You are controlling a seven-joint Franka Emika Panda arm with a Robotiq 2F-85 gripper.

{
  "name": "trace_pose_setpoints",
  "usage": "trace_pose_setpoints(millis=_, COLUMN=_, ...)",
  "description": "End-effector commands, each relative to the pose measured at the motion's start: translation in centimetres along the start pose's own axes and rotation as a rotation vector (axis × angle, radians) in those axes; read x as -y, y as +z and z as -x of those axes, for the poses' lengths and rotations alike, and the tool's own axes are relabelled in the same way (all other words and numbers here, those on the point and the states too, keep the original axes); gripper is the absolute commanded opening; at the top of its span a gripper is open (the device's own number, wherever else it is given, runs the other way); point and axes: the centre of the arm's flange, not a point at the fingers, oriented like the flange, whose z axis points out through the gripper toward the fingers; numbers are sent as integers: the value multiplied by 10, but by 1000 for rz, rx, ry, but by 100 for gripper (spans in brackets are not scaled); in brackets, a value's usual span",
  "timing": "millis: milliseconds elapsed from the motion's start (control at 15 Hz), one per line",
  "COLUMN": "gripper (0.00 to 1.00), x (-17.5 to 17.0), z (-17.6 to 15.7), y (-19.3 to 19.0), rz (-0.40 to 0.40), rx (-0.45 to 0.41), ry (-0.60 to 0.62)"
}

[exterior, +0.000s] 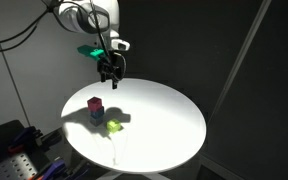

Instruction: Put the green block on the pink block

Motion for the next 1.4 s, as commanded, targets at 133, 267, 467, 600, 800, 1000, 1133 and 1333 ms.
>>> trace_pose_setpoints(millis=133, gripper=100, x=-5, z=-28, y=24, rz=-13, rx=16, ry=16)
trace_pose_setpoints(millis=267, gripper=100, x=-4, z=-35, y=35, rz=-13, rx=21, ry=20)
trace_pose_setpoints(millis=467, gripper=100, x=-1, z=-45, y=53, rz=-6, rx=39, ry=18)
trace_pose_setpoints(millis=600, gripper=100, x=0, z=-50, y=63, rz=-3, rx=48, ry=17)
trace_pose_setpoints(millis=800, gripper=100, x=0, z=-56, y=80, rz=4, rx=64, ry=16)
trace_pose_setpoints(millis=1000, gripper=100, x=1, z=-58, y=99, rz=8, rx=79, ry=14)
trace_pose_setpoints(millis=1133, gripper=100, x=1, z=-60, y=110, rz=10, rx=89, ry=16)
trace_pose_setpoints(millis=1333, gripper=100, x=0, z=-61, y=127, rz=13, rx=102, ry=16)
